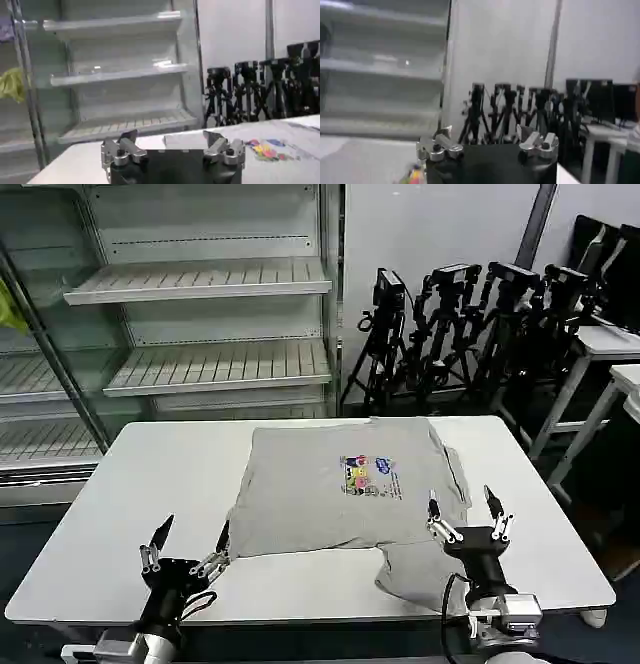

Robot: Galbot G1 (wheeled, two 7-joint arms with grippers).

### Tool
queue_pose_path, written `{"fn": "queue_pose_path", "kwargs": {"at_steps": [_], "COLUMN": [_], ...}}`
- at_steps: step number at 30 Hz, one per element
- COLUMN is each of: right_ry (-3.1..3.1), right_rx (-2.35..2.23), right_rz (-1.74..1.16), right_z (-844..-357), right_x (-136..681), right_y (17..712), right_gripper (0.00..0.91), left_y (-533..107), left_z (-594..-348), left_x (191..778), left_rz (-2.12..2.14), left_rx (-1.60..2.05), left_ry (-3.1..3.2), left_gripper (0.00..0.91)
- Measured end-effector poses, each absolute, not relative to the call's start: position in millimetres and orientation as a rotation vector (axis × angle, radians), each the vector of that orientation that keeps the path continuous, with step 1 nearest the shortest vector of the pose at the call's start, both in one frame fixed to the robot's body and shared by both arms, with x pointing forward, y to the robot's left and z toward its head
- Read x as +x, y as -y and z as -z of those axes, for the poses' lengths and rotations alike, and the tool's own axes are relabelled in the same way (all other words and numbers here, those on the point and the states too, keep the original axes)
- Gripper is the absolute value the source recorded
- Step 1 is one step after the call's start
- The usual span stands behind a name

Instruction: Fold and organize the clothes.

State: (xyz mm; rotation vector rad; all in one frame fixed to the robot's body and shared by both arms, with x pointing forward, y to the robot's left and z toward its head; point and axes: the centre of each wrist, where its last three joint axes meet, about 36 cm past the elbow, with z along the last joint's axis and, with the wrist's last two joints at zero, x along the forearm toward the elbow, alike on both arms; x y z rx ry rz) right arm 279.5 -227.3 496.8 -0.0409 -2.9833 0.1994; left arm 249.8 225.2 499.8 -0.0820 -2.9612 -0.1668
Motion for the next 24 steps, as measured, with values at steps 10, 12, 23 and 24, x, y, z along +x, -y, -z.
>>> {"fn": "queue_pose_path", "kwargs": {"at_steps": [10, 12, 23, 24], "right_ry": [2.796, 2.768, 2.647, 2.638], "right_rx": [-0.034, -0.034, -0.023, -0.023], "right_rz": [-0.200, -0.202, -0.210, -0.209], "right_z": [-477, -473, -459, -457], "right_x": [270, 268, 249, 248], "right_y": [235, 236, 238, 238], "right_gripper": [0.907, 0.907, 0.907, 0.907], "left_y": [-230, -230, -228, -228], "left_z": [-479, -472, -437, -434], "left_x": [268, 273, 305, 307], "left_rz": [0.187, 0.186, 0.188, 0.187], "left_rx": [-0.121, -0.132, -0.162, -0.163], "left_ry": [2.820, 2.796, 2.700, 2.693], "left_gripper": [0.907, 0.907, 0.907, 0.907]}}
